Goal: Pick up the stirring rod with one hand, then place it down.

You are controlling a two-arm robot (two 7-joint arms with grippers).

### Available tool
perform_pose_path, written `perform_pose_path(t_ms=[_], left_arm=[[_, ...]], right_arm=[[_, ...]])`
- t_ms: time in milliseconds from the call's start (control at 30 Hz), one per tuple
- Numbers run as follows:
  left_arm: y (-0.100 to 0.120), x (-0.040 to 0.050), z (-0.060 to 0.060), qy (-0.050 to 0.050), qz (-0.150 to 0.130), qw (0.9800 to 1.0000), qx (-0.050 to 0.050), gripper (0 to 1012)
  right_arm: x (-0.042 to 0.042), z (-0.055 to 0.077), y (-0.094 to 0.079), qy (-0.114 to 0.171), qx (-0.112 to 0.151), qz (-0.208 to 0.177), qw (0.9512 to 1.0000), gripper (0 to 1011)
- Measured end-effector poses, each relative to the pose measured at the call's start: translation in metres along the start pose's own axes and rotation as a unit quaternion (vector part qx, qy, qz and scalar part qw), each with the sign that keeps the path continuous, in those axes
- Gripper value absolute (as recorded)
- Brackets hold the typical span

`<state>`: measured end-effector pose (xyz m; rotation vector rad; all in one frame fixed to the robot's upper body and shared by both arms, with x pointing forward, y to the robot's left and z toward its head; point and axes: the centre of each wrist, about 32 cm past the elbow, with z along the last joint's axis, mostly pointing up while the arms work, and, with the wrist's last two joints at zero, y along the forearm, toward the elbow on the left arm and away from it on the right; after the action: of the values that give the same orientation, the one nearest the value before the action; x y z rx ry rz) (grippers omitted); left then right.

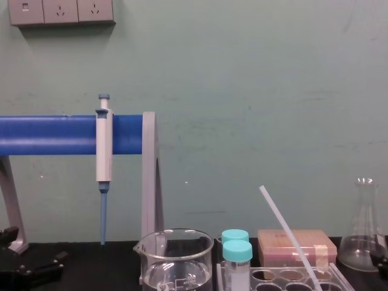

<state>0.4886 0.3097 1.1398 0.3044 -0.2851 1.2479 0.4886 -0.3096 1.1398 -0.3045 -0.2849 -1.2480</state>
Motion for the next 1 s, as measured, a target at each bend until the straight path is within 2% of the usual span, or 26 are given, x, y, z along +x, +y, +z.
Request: perform_pose_path(t_ms=[1000], left_arm=[[0.0000,0.0000,0.0000,0.000,0.000,1.0000,0.000,1000]], right_arm=[[0.0000,0.0000,0.0000,0.000,0.000,0.000,1.0000,1004]])
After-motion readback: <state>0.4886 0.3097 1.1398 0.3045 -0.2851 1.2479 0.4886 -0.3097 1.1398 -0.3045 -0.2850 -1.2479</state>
